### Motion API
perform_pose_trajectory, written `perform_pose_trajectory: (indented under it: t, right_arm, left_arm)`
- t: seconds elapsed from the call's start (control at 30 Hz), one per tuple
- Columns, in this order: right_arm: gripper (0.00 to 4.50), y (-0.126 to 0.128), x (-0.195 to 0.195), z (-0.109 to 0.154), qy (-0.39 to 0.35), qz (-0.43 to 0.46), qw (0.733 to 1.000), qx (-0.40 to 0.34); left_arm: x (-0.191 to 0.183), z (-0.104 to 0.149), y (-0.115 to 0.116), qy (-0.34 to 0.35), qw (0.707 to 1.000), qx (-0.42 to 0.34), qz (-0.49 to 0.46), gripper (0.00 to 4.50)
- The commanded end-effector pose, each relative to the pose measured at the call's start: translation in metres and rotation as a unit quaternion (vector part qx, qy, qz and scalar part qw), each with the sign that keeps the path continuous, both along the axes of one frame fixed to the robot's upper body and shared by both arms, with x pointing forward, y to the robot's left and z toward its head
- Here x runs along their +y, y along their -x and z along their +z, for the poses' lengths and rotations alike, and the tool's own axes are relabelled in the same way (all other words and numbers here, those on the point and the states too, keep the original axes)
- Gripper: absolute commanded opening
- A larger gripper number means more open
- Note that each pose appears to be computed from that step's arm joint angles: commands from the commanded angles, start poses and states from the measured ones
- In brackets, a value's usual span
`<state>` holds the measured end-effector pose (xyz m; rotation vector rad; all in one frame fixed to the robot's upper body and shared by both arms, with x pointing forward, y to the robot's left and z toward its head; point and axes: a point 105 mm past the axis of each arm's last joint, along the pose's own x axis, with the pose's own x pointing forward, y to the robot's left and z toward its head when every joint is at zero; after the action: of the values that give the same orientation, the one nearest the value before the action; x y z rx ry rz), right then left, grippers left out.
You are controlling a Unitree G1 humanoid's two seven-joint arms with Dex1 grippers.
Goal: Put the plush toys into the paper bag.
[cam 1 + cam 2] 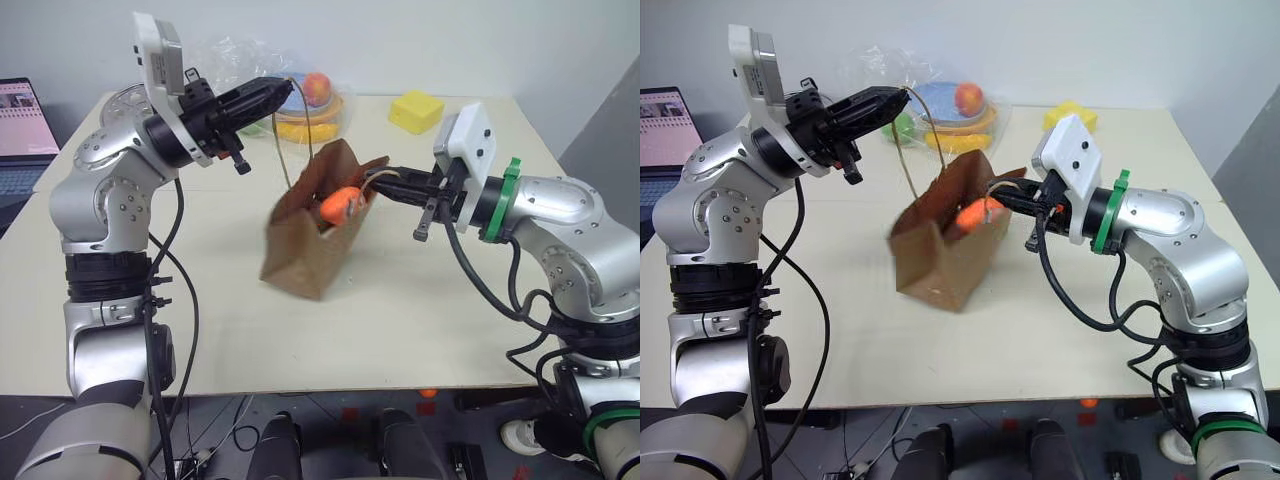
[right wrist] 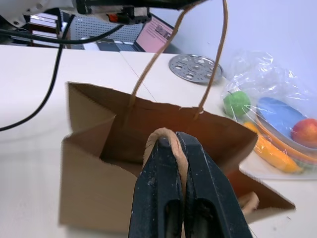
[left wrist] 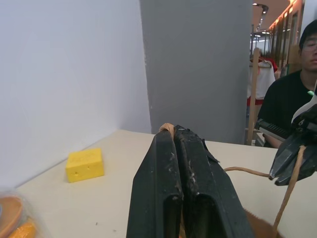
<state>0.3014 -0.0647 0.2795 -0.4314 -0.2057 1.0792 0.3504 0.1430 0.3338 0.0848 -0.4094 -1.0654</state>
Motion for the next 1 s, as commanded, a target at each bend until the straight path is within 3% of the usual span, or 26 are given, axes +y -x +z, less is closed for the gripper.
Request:
perform_pose_trajectory:
  t: [0.03,0.17,0.4,0.63,0.73,0.8,0.87,1.0]
  right_arm:
    - [0.06,0.006,0.000,0.008,0.003,0.005,1.000,-0.019]
    - [0.06,0.000,0.005,-0.003,-0.012,-0.008,1.000,-0.011]
    - [0.06,-0.015,0.038,-0.009,-0.023,0.009,0.999,-0.029]
    - [0.06,-0.016,0.040,-0.019,0.005,0.030,0.999,-0.020]
    - [0.61,-0.014,0.029,-0.014,0.018,0.041,0.999,-0.022]
    - [1.30,-0.009,0.018,-0.010,0.035,0.051,0.998,-0.025]
    - [1.99,-0.005,0.010,-0.007,0.044,0.055,0.997,-0.021]
    - [3.45,0.003,0.002,0.000,0.047,0.073,0.996,-0.011]
  left_arm:
    - [0.002,0.003,0.007,-0.009,1.000,-0.019,0.001,0.00]
    - [0.002,-0.025,0.006,-0.059,0.998,-0.001,0.014,0.00]
    - [0.019,-0.049,0.007,-0.101,0.993,0.016,0.054,0.00]
    - [0.025,-0.049,0.013,-0.099,0.992,0.019,0.069,0.00]
    - [0.023,-0.045,0.032,-0.085,0.995,0.026,0.050,0.62]
    - [0.026,-0.043,0.051,-0.089,0.995,0.035,0.042,1.23]
    - [0.026,-0.034,0.065,-0.032,0.997,0.054,0.045,1.81]
    - [0.022,-0.054,0.097,-0.092,0.991,0.079,0.051,3.02]
